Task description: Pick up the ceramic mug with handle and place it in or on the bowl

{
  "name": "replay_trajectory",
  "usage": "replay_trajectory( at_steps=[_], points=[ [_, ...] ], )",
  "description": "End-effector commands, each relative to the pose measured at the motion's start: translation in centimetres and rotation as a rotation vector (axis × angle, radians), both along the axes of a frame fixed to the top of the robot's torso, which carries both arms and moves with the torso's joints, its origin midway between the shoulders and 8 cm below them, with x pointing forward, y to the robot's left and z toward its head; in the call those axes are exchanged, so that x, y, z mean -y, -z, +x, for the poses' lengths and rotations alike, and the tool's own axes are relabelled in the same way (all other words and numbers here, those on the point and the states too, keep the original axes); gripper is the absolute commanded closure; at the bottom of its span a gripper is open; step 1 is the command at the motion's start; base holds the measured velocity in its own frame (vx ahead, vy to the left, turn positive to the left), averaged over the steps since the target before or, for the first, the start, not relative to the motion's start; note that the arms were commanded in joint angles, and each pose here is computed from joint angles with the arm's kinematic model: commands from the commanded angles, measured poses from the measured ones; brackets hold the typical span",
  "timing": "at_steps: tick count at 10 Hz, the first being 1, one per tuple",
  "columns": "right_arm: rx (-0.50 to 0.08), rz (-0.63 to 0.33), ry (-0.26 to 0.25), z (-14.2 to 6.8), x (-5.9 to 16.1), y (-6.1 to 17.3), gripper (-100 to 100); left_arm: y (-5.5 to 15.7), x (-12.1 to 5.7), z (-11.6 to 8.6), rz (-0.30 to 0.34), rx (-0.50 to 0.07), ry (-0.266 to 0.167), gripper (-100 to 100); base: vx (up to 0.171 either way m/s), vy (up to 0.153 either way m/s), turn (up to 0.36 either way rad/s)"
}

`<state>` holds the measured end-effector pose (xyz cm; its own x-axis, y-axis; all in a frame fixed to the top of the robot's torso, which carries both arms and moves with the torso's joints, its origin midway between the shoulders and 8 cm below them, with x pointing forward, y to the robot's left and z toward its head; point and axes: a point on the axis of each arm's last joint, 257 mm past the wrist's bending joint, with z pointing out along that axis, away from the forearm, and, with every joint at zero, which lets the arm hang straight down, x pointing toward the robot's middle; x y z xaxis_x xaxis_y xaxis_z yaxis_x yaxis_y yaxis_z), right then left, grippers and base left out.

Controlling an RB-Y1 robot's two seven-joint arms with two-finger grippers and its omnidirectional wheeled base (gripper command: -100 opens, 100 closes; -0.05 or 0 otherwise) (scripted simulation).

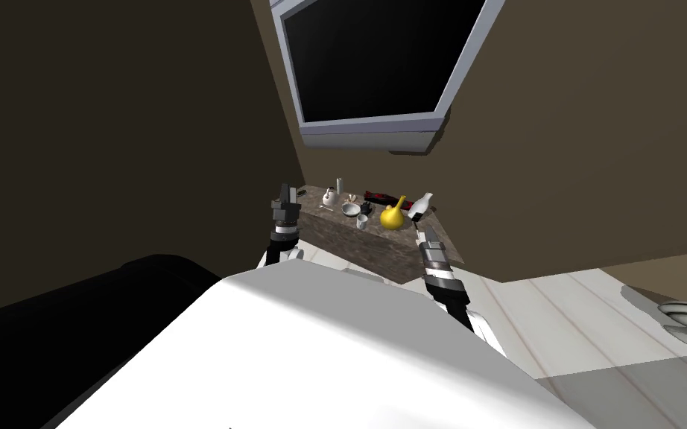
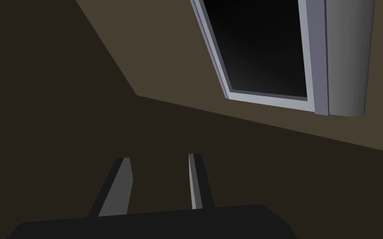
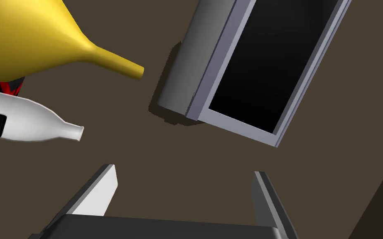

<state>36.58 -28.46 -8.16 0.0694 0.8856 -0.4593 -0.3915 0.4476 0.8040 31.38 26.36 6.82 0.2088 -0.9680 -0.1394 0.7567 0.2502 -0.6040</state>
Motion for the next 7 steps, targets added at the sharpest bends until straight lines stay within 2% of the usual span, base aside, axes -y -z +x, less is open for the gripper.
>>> replay_trajectory(
  at_steps=[1, 2, 4, 5, 7],
  points=[
    [-0.037, -0.081, -0.002, -0.4, 0.5, 1.4, -100, 0.0, 0.0, 0.0, 0.0, 0.0, 0.0, 0, 0.016, 0.074, 0.081],
    [-0.039, -0.087, -0.006, -0.4, 0.4, 1.4, -100, 0.0, 0.0, 0.0, 0.0, 0.0, 0.0, 0, 0.012, 0.052, 0.043],
    [-0.103, -0.219, -0.005, -1.2, 1.6, 4.0, -100, 0.0, 0.0, 0.0, 0.0, 0.0, 0.0, 0, 0.013, 0.099, 0.129],
    [-0.105, -0.23, -0.012, -1.2, 1.5, 4.1, -100, 0.0, 0.0, 0.0, 0.0, 0.0, 0.0, 0, 0.026, 0.096, 0.041],
    [-0.17, -0.363, -0.013, -2.2, 2.9, 6.7, -100, 0.0, 0.0, 0.0, 0.0, 0.0, 0.0, 0, 0.036, 0.096, 0.137]
  ],
)
